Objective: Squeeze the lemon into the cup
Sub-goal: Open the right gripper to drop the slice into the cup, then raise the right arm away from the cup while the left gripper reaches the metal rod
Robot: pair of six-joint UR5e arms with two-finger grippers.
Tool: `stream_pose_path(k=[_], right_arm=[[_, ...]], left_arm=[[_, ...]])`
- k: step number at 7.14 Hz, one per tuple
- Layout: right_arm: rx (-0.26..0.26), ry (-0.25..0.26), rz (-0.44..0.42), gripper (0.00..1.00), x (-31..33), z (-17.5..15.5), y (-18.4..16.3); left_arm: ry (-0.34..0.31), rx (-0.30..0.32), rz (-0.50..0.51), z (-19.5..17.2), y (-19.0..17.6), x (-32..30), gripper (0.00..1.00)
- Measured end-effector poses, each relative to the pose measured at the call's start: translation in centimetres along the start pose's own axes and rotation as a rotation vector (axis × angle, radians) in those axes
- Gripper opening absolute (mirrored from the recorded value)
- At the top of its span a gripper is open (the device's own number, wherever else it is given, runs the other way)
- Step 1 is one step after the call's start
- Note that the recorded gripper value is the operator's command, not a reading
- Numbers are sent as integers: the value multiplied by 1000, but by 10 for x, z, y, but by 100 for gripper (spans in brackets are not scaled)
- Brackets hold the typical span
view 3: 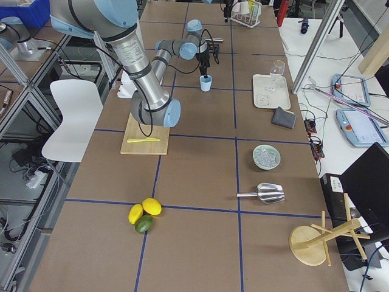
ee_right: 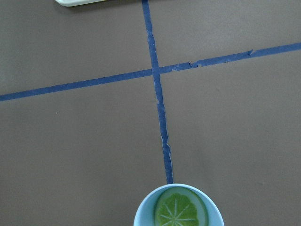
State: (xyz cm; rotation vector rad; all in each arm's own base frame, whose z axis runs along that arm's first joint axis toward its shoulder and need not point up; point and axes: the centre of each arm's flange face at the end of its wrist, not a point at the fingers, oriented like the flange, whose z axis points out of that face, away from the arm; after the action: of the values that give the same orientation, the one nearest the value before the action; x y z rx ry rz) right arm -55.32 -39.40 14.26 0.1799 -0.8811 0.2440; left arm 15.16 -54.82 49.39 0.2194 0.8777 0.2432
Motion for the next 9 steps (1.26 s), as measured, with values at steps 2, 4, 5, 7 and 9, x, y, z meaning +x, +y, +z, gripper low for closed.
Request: stream_pose_path(k=[2,4,5,7,9], right_arm=[[-25,12,-25,100,33,-8,-36],[-36,42,-88,100,90,-26,-90],[-43,43,-110,100,124,-42,-124],[-56,28,-154,100,198,-80,-191],[-68,37,-238,100,285,-106,-242]], left_arm=[[-1,-5,-12,3,-1,1,100],[2,-42,-77,24,2,17,100],[0,-73,-102,40,6,22,100],[-13,-148,-183,79,20,23,100],[-29,-203,-251,111,34,42,100]])
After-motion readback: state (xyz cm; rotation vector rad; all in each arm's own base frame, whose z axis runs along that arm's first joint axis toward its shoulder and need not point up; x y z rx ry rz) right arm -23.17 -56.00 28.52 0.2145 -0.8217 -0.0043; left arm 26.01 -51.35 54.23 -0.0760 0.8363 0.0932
